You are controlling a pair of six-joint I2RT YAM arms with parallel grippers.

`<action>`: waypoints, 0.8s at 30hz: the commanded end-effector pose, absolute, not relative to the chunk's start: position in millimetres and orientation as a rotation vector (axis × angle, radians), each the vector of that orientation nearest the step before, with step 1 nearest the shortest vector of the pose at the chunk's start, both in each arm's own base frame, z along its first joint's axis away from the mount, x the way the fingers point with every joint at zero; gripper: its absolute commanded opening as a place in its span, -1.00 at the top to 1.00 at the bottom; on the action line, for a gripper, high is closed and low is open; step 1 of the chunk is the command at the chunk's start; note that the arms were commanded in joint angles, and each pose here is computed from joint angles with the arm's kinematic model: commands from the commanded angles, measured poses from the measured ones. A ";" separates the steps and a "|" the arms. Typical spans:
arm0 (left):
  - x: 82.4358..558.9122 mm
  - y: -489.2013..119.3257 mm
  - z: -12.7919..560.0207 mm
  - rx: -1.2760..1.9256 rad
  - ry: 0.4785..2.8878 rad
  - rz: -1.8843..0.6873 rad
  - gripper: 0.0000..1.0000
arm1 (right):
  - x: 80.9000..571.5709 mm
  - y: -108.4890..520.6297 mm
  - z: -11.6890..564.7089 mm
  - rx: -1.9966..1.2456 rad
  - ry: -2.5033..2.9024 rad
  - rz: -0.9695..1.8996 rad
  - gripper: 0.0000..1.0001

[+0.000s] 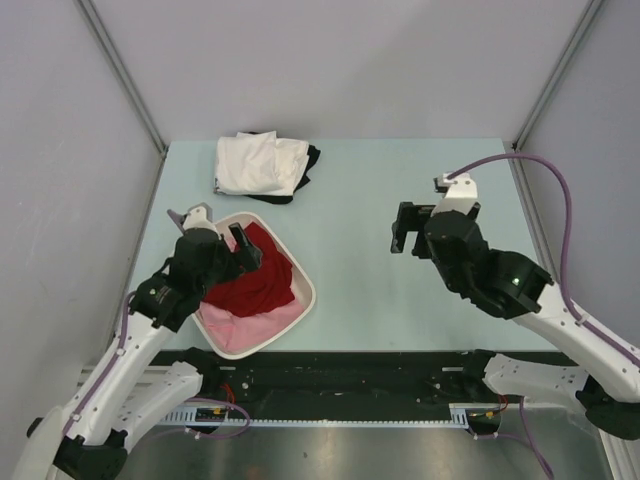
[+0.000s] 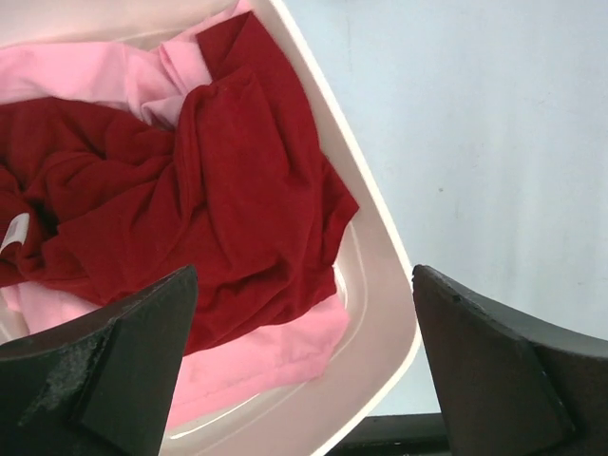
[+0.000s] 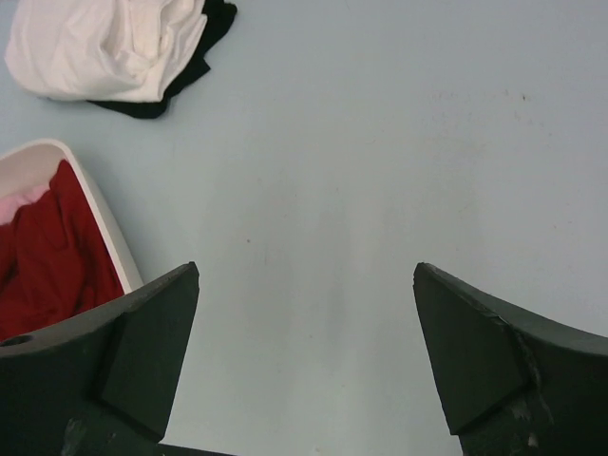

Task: Fold and stack the t-shirts

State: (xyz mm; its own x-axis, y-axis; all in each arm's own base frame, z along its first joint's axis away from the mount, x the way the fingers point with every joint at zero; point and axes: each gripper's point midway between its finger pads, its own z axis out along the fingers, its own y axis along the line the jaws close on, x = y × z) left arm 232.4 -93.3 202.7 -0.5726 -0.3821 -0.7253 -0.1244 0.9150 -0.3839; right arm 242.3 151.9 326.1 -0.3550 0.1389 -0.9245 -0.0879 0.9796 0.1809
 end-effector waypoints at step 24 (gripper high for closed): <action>266.6 -55.1 58.6 -0.662 2.428 -0.013 0.99 | 235.5 187.9 252.5 -0.086 2.090 0.154 -0.99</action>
State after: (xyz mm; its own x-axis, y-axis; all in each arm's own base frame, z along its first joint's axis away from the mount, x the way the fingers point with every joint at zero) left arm 256.6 -52.5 56.1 -0.7157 -0.4383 -0.5437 -0.4464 0.8858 -0.1264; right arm 237.4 188.9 249.7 -0.5067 -0.0372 -0.8613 -0.1423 0.9890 0.0410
